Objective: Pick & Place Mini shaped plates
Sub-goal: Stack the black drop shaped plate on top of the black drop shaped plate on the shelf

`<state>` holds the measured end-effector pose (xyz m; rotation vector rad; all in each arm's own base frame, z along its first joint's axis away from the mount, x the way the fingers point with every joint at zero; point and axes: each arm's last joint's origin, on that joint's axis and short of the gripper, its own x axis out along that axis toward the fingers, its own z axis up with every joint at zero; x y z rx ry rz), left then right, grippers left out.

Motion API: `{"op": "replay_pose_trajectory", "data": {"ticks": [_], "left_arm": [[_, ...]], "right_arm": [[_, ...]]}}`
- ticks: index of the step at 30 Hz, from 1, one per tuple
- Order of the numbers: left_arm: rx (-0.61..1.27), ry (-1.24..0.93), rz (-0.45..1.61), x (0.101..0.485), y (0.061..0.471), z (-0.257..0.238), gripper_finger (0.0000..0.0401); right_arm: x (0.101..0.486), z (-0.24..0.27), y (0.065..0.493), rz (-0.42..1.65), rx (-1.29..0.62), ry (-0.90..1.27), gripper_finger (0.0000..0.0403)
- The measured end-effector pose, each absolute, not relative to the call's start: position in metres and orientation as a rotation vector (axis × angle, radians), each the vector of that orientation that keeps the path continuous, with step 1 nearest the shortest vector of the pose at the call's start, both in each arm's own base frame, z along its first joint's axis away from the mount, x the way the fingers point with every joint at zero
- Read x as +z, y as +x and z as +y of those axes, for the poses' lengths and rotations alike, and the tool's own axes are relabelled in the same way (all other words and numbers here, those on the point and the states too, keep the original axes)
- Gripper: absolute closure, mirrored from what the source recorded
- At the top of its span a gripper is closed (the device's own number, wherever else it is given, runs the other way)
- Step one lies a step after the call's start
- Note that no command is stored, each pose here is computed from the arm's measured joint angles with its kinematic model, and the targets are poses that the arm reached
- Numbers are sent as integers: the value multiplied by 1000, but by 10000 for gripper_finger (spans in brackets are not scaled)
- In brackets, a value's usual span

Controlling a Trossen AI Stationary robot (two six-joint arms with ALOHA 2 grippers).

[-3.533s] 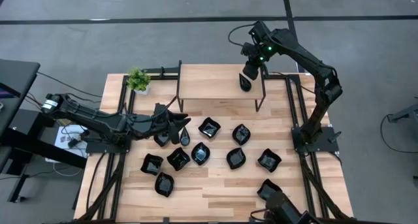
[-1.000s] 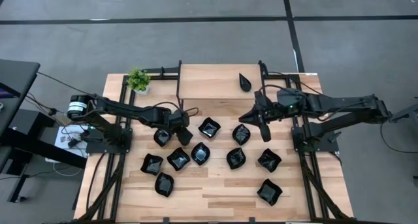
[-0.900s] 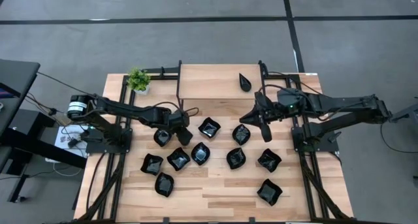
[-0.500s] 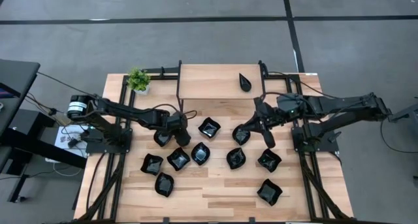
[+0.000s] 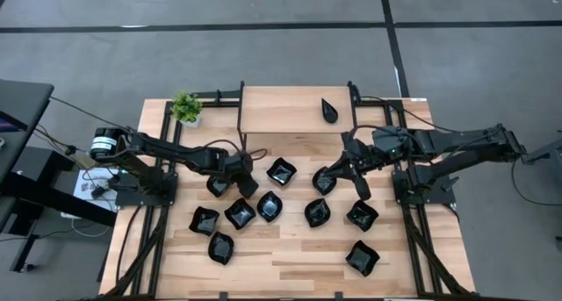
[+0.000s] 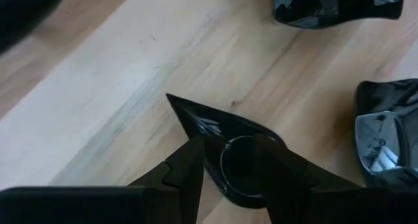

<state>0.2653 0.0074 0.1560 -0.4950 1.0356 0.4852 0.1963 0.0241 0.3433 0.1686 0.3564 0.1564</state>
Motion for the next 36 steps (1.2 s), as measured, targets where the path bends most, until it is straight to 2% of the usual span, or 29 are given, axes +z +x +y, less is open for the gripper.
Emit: {"op": "replay_pose_trajectory", "data": {"ticks": [17,36], "left_arm": [[500,-457,1069,151,260,10,270],[488,-518,1052,143,257,13,270]], "right_arm": [[343,24,196,357,155,175,380],[343,22,197,356,147,171,380]]}}
